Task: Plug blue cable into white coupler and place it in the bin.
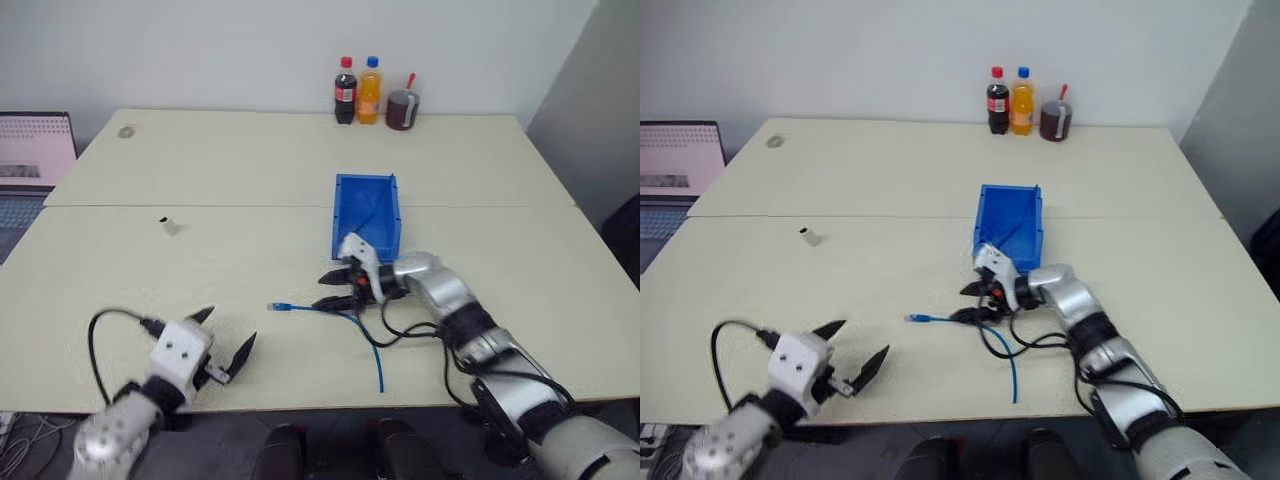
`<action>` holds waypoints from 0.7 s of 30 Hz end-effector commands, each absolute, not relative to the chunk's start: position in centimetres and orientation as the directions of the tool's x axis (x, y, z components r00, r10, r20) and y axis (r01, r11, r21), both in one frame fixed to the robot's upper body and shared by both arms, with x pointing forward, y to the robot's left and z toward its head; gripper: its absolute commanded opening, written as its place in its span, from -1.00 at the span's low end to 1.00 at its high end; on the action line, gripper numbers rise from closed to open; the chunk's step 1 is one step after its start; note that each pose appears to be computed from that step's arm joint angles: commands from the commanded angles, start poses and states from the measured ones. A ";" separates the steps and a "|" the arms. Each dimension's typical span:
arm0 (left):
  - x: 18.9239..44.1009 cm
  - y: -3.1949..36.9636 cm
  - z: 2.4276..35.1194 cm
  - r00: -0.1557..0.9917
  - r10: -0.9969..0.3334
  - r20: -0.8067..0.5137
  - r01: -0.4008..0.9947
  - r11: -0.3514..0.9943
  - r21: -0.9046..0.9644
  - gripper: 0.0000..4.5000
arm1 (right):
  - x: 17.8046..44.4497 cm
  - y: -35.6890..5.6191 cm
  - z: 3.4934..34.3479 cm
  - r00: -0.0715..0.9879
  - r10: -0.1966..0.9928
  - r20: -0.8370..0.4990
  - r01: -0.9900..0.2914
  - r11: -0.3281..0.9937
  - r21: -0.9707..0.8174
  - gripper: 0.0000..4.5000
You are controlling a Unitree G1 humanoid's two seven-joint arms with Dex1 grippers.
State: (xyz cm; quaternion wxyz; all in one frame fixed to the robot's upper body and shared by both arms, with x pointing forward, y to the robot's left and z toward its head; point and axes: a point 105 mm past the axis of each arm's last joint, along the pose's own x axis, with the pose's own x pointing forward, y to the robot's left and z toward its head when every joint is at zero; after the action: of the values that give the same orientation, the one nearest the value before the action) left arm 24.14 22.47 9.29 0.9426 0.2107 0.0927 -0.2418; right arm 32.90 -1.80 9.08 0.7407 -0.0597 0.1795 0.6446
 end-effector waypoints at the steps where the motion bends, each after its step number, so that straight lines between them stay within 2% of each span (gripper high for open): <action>1: 25.4 21.4 9.3 0.712 -0.607 -0.353 0.701 0.646 0.303 1.00 | 30.6 -3.0 13.0 0.125 0.956 -0.267 -0.983 0.157 0.101 0.60; 4: 26.6 20.6 9.0 0.564 -0.710 -0.421 0.826 0.486 0.286 1.00 | 28.9 -4.7 13.6 0.163 0.945 -0.283 -0.981 0.185 0.053 0.60; 9: 29.5 20.6 7.9 0.401 -0.752 -0.523 0.913 0.282 0.294 1.00 | 26.4 -6.9 13.0 0.205 0.921 -0.332 -0.978 0.202 -0.044 0.60; 14: 31.7 20.6 6.7 0.292 -0.739 -0.607 0.951 0.159 0.264 1.00 | 25.8 -8.2 12.8 0.285 0.892 -0.351 -0.958 0.268 -0.098 0.60; 21: 32.4 19.3 5.9 0.172 -0.756 -0.632 0.975 0.039 0.220 1.00 | 25.7 -8.9 13.0 0.361 0.867 -0.343 -0.932 0.342 -0.115 0.60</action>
State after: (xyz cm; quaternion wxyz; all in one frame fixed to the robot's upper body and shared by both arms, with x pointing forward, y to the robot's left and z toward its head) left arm 33.28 18.95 8.41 0.7244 0.3042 0.1249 -0.6058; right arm 25.81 -8.87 11.58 0.8039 -0.1409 0.1387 0.5610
